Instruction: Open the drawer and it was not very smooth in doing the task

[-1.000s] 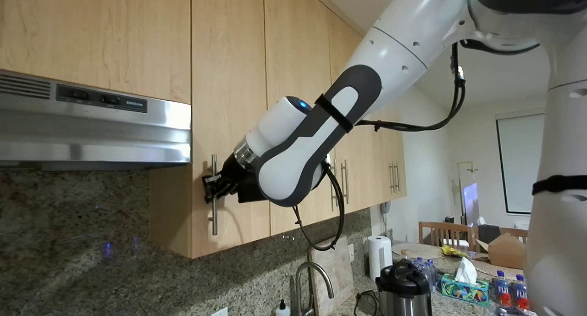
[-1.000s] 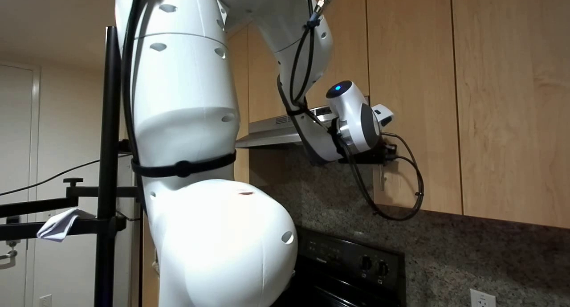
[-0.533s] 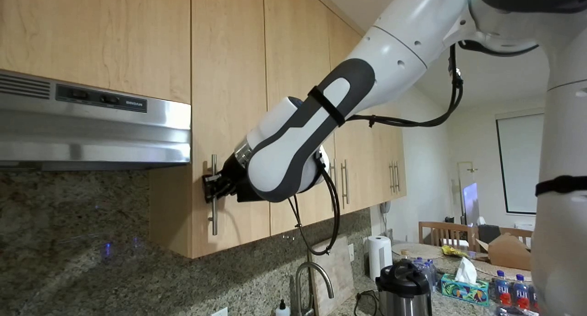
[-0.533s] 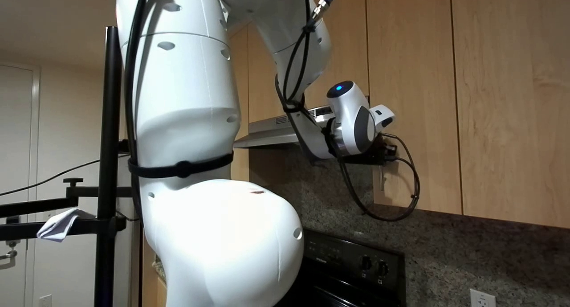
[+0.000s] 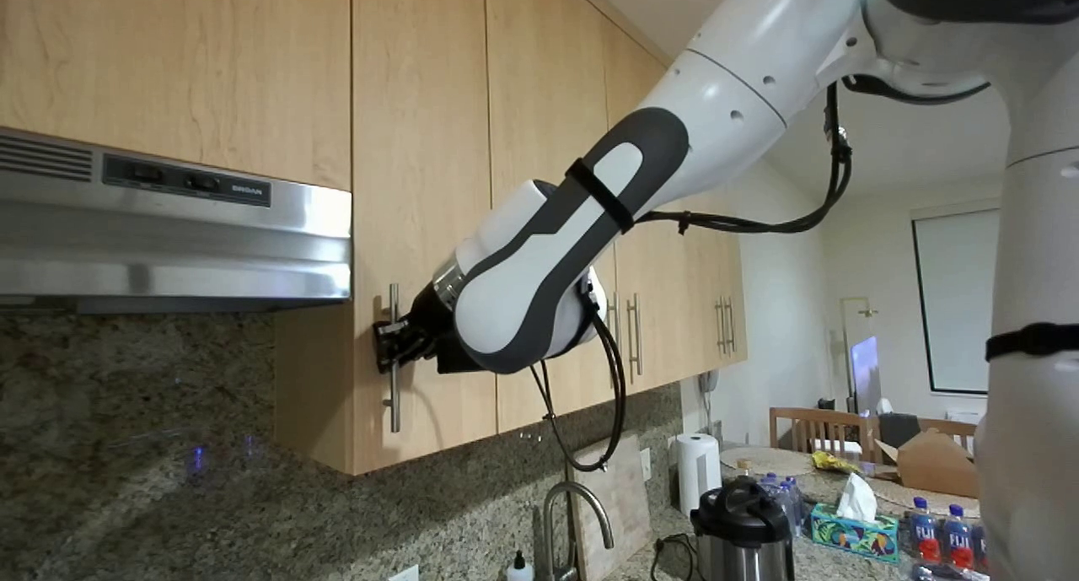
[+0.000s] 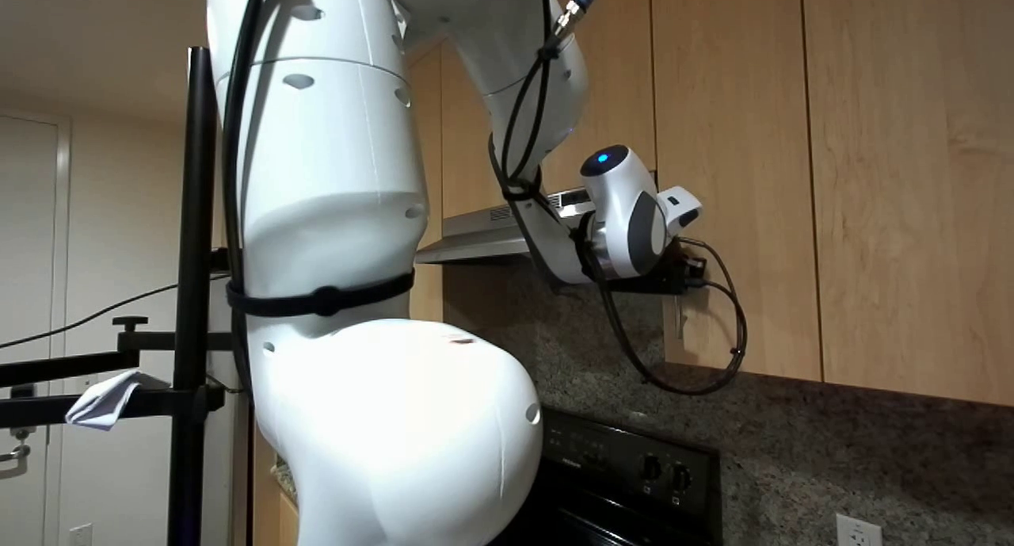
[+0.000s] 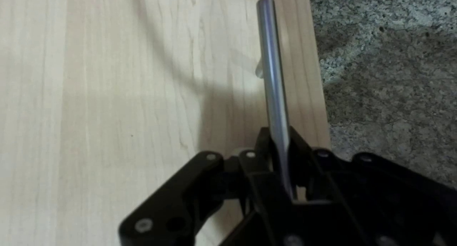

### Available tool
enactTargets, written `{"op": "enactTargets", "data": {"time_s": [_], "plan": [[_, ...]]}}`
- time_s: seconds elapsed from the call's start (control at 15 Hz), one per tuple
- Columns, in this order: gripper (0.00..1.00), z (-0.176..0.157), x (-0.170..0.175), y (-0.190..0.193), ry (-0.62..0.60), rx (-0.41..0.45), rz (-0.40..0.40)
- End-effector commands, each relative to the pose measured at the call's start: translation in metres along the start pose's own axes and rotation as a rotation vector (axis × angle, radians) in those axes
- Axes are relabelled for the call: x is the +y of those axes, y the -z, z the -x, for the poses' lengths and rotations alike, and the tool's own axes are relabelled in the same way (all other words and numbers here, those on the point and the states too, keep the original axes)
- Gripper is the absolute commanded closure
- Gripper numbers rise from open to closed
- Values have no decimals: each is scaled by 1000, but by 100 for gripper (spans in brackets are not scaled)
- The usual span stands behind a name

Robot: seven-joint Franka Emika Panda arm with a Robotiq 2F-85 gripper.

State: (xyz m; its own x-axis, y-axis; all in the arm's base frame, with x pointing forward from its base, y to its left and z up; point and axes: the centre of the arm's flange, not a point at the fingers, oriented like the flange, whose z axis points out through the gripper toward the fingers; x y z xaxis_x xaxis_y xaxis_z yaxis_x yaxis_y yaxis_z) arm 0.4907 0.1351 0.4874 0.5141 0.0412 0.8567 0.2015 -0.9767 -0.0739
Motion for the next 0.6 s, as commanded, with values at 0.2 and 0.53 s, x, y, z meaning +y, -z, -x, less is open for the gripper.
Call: {"op": "enactTargets", "data": {"time_s": [0.2,0.53], "plan": [[92,24,-5,40,19,55,-40],[92,34,-1,52,20,88,-44]]}}
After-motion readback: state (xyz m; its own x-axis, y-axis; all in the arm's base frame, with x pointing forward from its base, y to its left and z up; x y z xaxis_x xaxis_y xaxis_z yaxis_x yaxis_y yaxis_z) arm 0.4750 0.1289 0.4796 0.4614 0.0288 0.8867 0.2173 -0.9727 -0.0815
